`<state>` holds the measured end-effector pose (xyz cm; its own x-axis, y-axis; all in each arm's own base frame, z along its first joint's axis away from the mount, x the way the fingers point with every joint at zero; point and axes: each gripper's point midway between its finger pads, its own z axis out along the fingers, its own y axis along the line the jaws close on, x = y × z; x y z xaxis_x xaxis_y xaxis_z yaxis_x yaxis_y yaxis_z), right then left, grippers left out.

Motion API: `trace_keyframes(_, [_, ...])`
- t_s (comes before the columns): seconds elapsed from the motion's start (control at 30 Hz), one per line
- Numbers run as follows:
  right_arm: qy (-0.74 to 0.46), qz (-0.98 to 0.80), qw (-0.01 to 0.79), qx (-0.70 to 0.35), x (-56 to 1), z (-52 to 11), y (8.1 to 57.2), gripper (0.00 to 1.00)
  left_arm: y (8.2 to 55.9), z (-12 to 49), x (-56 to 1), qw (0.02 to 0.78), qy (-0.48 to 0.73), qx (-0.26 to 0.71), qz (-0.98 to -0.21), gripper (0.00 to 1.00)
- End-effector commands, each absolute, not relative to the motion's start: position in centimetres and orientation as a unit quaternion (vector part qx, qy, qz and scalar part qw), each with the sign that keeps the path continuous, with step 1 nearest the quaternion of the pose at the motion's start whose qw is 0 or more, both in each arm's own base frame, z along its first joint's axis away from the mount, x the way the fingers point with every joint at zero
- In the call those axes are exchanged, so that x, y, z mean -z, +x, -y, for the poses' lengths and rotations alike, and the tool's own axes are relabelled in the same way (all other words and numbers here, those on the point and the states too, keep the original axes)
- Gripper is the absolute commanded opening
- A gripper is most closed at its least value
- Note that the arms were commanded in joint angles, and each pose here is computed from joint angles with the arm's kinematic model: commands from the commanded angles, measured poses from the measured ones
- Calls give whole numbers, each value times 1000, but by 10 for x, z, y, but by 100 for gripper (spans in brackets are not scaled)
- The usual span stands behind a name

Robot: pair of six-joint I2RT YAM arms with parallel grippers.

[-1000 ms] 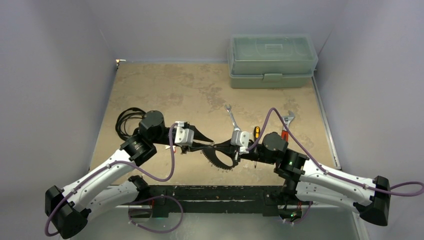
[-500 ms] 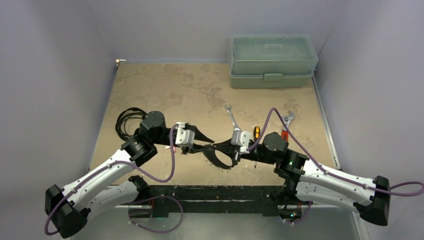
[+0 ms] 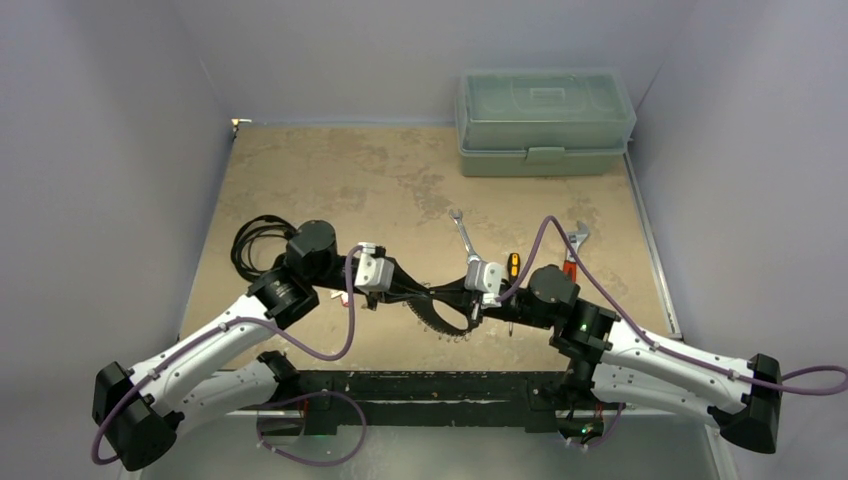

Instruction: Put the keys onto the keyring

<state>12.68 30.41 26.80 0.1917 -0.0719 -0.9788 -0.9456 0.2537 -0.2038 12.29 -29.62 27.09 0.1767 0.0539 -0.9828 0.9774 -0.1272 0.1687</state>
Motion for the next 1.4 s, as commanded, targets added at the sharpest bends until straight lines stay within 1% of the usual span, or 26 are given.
trace_keyframes(0.0, [-471, -448, 639, -411, -320, -306, 111, 0, 131, 299, -249, 472, 596, 455, -464, 0])
trace_keyframes(0.1, [-477, -440, 635, -420, -319, -306, 106, 0, 135, 299, -239, 456, 596, 448, -487, 0])
trace_keyframes(0.17, [-478, -437, 634, -422, -317, -306, 104, 7, 137, 301, -238, 456, 594, 450, -487, 0])
trace_keyframes(0.4, [-483, -450, 626, -416, -305, -308, 107, 41, 143, 304, -242, 472, 580, 449, -488, 0])
trace_keyframes(0.67, [-503, -465, 599, -415, -291, -313, 105, 58, 146, 302, -241, 481, 577, 438, -494, 0])
trace_keyframes(0.83, [-512, -472, 585, -415, -282, -309, 101, 63, 149, 299, -237, 485, 577, 427, -500, 0])
trace_keyframes(1.03, [-506, -485, 572, -426, -264, -305, 97, 63, 148, 298, -228, 476, 572, 430, -511, 0])
trace_keyframes(1.27, [-488, -515, 555, -434, -238, -307, 99, 62, 152, 294, -209, 455, 554, 424, -554, 0])
trace_keyframes(1.37, [-476, -521, 542, -456, -231, -309, 94, 62, 154, 289, -196, 441, 554, 410, -575, 0])
